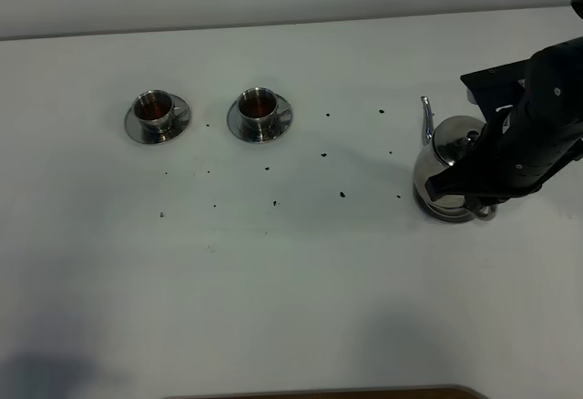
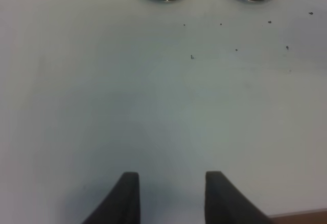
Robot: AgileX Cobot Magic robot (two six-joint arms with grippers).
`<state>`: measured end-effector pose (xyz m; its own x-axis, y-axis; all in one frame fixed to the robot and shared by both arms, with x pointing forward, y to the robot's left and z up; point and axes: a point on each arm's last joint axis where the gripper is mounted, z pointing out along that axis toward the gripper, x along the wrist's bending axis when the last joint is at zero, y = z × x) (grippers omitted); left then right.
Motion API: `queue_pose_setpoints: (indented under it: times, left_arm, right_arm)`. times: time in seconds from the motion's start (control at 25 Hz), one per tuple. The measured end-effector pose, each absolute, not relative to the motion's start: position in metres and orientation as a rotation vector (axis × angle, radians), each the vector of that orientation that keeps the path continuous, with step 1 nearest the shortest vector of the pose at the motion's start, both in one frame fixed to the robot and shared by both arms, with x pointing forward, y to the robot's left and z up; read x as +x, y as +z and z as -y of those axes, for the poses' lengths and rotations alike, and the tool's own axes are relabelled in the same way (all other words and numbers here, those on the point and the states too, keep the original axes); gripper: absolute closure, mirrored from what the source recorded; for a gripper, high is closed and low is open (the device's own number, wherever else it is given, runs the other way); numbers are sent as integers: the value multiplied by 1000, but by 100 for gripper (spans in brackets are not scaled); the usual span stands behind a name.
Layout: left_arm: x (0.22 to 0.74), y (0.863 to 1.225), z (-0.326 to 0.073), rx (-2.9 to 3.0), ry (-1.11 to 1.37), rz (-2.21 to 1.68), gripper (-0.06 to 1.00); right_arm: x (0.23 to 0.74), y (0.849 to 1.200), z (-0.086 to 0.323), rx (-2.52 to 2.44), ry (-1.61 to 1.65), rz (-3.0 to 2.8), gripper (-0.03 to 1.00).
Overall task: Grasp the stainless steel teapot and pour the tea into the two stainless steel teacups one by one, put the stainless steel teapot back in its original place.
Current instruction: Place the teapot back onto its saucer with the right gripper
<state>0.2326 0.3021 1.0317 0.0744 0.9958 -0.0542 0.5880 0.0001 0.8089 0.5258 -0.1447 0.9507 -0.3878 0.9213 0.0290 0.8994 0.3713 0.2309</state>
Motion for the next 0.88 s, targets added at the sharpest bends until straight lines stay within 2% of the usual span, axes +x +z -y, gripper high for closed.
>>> queue_pose_setpoints:
  times: [0.52,0.88]
  left_arm:
    - [233,1032,-302,1669,755,-1592,58]
    - [233,1032,-302,1669,755,-1592,58]
  right_arm:
    - [534,926,153,1738,335,-2470,78]
    - [535,925,152,1748,351,-2467,78]
